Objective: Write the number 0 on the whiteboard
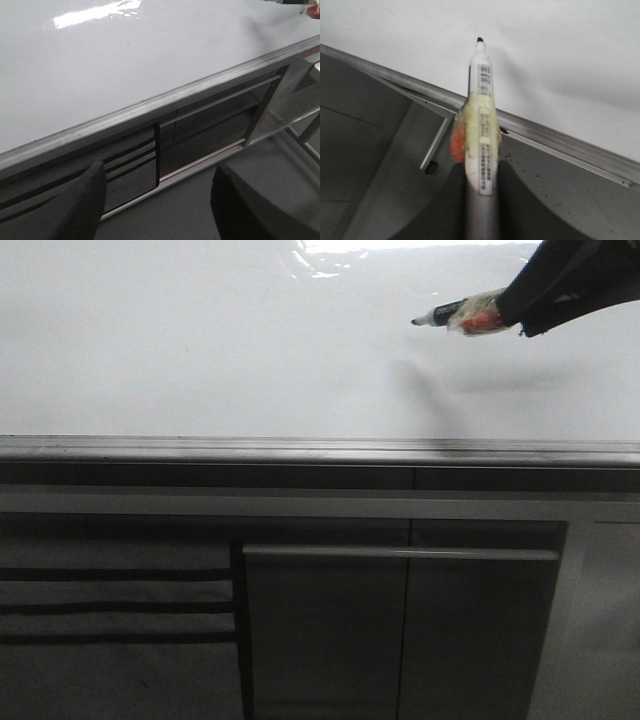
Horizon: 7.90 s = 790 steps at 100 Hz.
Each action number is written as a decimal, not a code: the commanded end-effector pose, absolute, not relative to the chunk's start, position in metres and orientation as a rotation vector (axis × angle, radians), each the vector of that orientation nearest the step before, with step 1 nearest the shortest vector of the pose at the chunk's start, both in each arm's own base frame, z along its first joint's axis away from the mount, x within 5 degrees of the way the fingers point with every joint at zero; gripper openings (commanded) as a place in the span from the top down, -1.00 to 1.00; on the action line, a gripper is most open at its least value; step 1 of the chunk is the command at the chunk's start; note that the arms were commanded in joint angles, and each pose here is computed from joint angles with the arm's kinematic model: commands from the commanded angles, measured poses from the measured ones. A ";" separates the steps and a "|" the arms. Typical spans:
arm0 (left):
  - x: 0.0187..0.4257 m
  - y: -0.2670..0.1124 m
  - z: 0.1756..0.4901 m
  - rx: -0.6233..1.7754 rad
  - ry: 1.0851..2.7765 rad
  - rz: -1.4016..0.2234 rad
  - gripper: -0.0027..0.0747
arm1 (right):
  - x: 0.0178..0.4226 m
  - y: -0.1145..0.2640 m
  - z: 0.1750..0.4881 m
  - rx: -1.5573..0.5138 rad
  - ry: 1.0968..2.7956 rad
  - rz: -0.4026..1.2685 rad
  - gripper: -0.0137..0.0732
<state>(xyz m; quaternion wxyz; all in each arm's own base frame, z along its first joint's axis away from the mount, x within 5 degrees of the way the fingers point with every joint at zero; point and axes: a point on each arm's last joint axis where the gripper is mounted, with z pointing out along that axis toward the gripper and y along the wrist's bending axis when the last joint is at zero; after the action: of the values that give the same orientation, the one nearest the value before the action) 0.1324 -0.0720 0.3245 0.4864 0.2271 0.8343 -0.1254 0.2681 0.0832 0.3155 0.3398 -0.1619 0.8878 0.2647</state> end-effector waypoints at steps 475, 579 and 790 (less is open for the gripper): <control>0.285 -0.111 0.315 0.530 1.992 -0.198 0.08 | 0.156 0.058 0.386 -0.916 2.098 0.208 -0.05; 0.081 -0.028 0.293 0.205 1.662 -0.312 0.98 | 0.084 0.012 0.314 -0.039 1.795 0.158 0.85; 0.053 -0.010 0.211 0.142 1.445 -0.150 0.98 | 0.053 -0.002 0.216 0.054 1.367 0.030 0.85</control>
<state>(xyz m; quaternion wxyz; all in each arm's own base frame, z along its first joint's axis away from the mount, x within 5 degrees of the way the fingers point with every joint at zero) 0.0548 -0.0100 0.2102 0.7182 0.0676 0.6900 -0.0597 0.0563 0.0015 0.2155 0.7299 0.0134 0.6827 0.0306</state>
